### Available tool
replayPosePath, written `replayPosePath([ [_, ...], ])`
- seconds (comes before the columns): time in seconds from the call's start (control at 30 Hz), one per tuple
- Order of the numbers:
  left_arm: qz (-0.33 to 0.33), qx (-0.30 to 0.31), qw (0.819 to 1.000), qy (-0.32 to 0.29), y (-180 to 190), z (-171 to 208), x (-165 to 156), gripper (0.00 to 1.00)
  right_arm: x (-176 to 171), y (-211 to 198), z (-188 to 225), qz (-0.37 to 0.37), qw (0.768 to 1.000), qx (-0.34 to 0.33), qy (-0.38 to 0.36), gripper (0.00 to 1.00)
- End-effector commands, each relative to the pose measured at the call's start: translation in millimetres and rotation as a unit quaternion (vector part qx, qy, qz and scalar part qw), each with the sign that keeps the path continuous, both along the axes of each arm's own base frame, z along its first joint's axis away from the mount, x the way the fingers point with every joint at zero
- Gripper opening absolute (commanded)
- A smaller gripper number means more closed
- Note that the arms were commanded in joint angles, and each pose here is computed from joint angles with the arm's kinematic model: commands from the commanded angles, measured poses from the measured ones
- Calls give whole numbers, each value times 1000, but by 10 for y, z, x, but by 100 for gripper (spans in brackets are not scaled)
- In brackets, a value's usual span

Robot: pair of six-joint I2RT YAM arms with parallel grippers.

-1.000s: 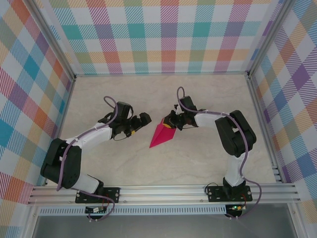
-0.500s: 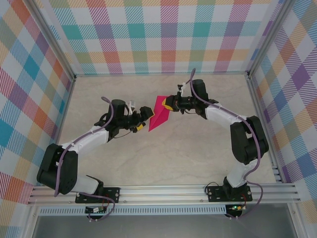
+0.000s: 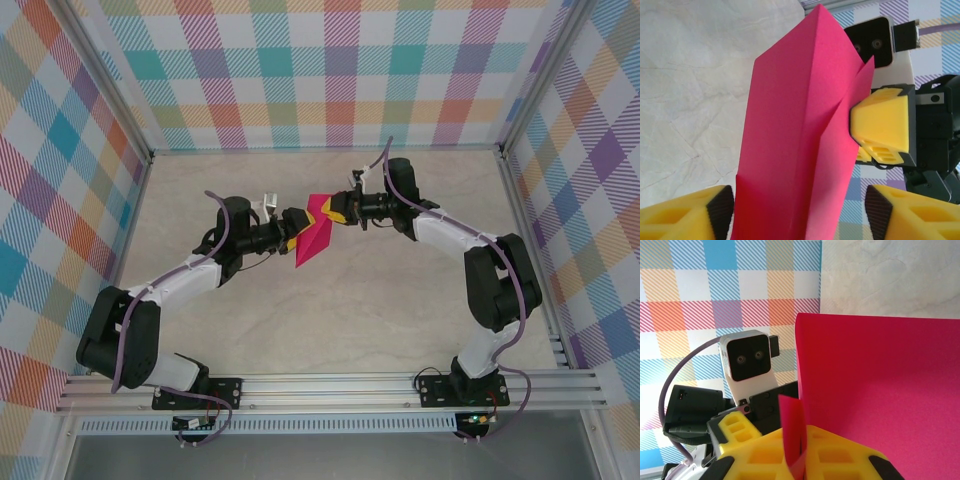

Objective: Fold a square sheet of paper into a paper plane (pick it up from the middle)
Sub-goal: Turn over the paper at the center of the table.

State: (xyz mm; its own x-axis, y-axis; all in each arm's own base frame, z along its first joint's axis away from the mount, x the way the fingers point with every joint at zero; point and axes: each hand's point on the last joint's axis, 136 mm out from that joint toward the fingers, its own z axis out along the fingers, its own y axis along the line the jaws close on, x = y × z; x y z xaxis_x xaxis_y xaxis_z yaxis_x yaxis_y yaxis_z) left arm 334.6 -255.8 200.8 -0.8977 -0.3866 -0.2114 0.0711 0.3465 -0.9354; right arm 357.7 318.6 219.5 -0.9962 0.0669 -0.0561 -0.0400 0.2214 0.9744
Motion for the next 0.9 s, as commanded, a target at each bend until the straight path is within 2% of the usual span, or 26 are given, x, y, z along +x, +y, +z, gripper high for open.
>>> replayPosePath([
  [0.0, -19, -13, 1000, -17, -86, 53, -36, 62, -13, 51, 36, 21, 1000, 12, -2, 9],
  [0.3, -31, -8, 999, -9, -130, 10, -30, 36, -15, 63, -126, 30, 999, 3, 17, 10],
  [0.47, -31, 0, 1000, -5, -135, -35, -23, 24, -35, 59, -187, 35, 999, -3, 25, 12],
  [0.67, -29, 12, 999, -10, -105, -51, -44, 10, -55, -3, -251, 24, 999, -38, 23, 28],
  [0.73, -29, 22, 999, -12, -87, -69, -62, 8, -63, -25, -255, 20, 998, -49, 20, 34],
  [0.87, -25, 91, 995, -4, 33, -206, -121, 7, -61, -161, -308, -11, 994, -105, 6, 48],
])
